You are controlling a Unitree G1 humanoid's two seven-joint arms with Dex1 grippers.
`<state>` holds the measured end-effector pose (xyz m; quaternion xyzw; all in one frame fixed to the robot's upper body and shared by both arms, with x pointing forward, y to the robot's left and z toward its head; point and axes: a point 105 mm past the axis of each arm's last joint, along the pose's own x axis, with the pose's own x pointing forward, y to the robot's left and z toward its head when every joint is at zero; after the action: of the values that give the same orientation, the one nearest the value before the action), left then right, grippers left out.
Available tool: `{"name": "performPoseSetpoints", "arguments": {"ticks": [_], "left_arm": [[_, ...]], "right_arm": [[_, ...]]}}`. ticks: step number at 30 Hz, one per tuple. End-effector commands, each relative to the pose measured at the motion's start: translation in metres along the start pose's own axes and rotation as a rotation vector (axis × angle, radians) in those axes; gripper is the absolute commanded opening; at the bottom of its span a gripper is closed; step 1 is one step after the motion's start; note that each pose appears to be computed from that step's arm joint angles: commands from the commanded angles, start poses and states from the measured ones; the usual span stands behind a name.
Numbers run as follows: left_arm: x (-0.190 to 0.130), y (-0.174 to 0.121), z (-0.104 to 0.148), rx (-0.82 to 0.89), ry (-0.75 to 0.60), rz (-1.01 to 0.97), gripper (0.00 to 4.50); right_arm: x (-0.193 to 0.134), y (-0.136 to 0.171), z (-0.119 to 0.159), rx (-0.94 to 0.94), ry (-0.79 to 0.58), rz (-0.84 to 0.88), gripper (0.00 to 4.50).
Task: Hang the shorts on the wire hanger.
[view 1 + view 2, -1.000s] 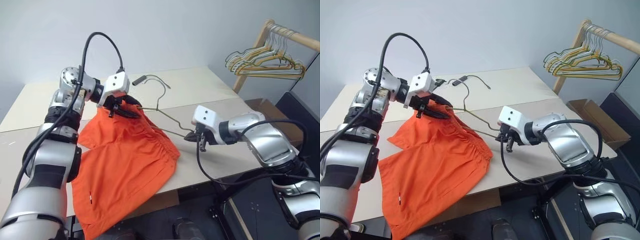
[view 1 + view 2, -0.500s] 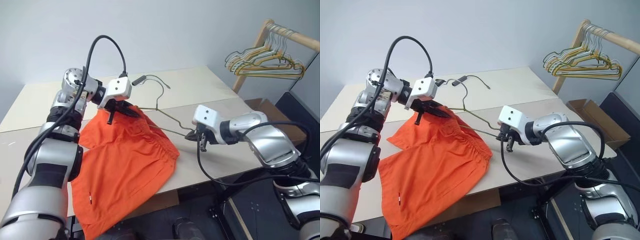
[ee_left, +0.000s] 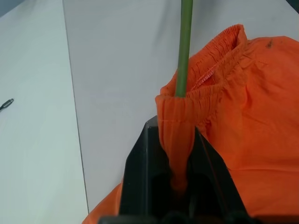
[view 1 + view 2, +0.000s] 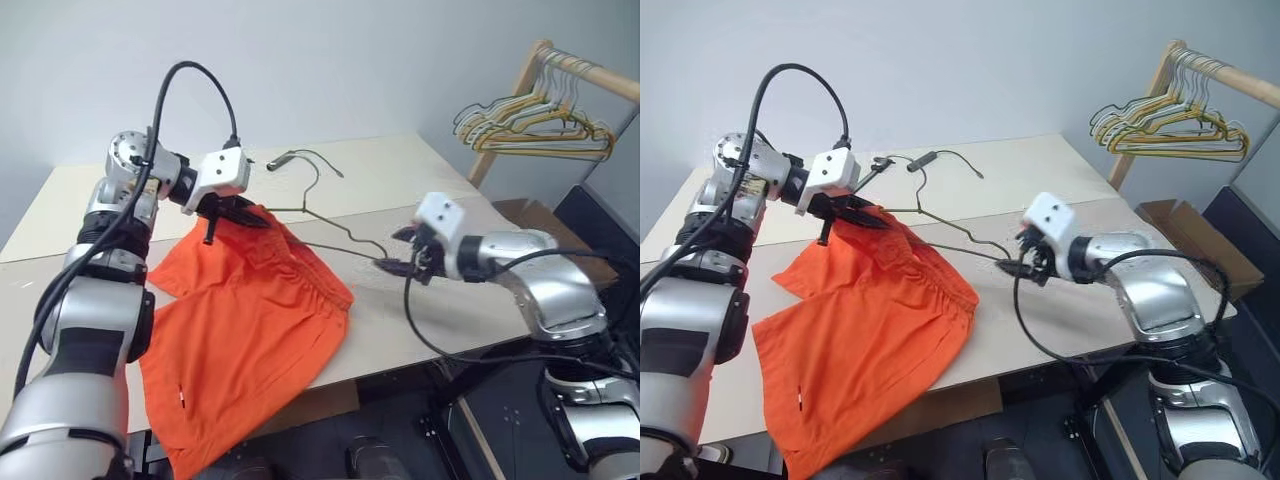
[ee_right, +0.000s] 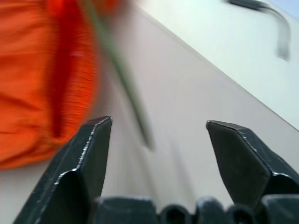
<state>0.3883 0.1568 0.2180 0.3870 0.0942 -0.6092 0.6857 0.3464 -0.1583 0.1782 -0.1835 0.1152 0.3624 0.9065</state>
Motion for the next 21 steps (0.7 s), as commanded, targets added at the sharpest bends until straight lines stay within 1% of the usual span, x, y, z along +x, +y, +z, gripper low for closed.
{"name": "performPoseSetpoints", "arguments": {"ticks": [1, 3, 4, 7, 8, 11, 14, 18, 21], "left_arm": [[-0.011, 0.008, 0.009, 0.033, -0.015, 0.050, 0.00], [-0.012, 0.009, 0.008, 0.030, -0.014, 0.055, 0.00], [-0.012, 0.009, 0.008, 0.029, -0.015, 0.058, 0.00], [-0.012, 0.010, 0.008, 0.023, -0.019, 0.070, 0.00], [-0.012, 0.010, 0.008, 0.022, -0.020, 0.071, 0.00], [-0.012, 0.010, 0.008, 0.023, -0.018, 0.073, 0.00], [-0.012, 0.010, 0.007, 0.022, -0.018, 0.075, 0.00], [-0.014, 0.011, 0.007, 0.019, -0.016, 0.082, 0.00], [-0.015, 0.010, 0.006, 0.019, -0.014, 0.084, 0.00]], "right_arm": [[-0.021, -0.014, 0.001, 0.113, -0.087, -0.067, 3.59], [-0.026, -0.008, -0.012, 0.141, -0.075, -0.050, 3.59], [-0.026, -0.003, -0.019, 0.203, -0.085, -0.022, 3.59], [-0.015, 0.034, -0.044, 0.385, -0.071, 0.135, 3.59], [-0.011, 0.043, -0.047, 0.424, -0.076, 0.169, 3.59], [0.008, 0.070, -0.049, 0.544, -0.098, 0.255, 3.59], [0.026, 0.088, -0.052, 0.627, -0.082, 0.301, 3.59], [0.043, 0.105, -0.050, 0.661, -0.079, 0.343, 3.59], [0.050, 0.110, -0.048, 0.673, -0.079, 0.353, 3.59]]}}
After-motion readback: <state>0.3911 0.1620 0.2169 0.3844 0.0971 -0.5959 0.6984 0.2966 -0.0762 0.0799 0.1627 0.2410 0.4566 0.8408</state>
